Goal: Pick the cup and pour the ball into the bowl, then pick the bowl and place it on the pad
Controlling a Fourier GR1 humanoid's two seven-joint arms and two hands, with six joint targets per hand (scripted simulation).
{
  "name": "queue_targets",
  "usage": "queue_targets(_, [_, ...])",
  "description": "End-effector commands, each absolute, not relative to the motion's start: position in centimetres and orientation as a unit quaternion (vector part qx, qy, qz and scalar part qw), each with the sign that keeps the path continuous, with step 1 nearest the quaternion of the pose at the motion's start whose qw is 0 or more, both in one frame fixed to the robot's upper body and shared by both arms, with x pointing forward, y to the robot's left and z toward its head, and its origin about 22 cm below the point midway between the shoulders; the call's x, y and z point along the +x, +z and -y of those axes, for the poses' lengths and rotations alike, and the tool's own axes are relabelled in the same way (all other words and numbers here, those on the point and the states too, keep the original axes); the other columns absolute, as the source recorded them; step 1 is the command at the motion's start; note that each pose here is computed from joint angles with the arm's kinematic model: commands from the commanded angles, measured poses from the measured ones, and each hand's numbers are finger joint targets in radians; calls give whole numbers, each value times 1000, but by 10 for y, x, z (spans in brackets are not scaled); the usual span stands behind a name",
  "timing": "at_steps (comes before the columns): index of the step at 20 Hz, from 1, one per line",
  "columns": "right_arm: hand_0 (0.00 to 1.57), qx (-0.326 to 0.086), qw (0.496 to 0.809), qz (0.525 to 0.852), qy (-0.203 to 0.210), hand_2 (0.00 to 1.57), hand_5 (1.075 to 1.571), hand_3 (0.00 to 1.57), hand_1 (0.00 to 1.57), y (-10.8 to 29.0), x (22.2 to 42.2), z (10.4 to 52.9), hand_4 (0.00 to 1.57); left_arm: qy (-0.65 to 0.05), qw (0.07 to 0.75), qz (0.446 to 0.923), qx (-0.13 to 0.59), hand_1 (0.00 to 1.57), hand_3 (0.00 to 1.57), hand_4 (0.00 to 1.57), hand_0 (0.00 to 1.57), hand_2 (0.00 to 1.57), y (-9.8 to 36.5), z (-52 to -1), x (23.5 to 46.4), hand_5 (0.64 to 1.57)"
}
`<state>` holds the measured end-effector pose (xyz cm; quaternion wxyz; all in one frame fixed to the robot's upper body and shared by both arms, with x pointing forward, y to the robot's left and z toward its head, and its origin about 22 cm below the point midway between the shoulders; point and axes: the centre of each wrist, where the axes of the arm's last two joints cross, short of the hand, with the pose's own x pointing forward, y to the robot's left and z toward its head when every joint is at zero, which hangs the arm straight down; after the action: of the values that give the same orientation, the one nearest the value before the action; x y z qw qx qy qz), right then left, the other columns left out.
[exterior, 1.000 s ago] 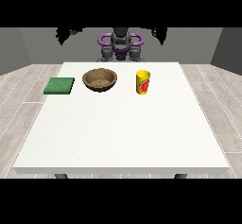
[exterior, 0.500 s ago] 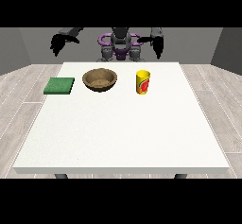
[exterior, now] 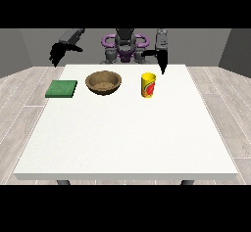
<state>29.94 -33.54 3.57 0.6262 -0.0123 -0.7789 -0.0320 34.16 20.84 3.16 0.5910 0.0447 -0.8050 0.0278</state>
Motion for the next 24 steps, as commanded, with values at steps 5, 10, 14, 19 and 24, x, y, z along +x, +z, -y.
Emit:
queue_targets(5, [0, -11, 618, 786, -27, 0, 1570, 0, 0, 55, 319, 355, 0, 29, 574, 815, 71, 0, 0, 102, 0, 0, 11, -208, 359, 1335])
queue_targets(10, [0, 9, 589, 808, -1, 0, 1569, 0, 0, 50, 312, 340, 0, 66, 560, 822, 80, 0, 0, 0, 0, 0, -11, -234, 364, 1312])
queue_targets(14, [0, 3, 582, 813, -12, 0, 1569, 0, 0, 37, 315, 347, 0, 57, 546, 832, 84, 0, 0, 0, 0, 0, 5, -244, 380, 1281])
queue_targets(19, [0, 13, 555, 832, 0, 0, 1568, 0, 0, 60, 326, 342, 0, 72, 515, 848, 100, 0, 0, 0, 0, 0, -2, -250, 386, 1265])
queue_targets(24, [0, 26, 546, 837, 14, 0, 1568, 0, 0, 55, 331, 321, 0, 70, 511, 850, 109, 0, 0, 0, 0, 0, 11, -229, 401, 1249])
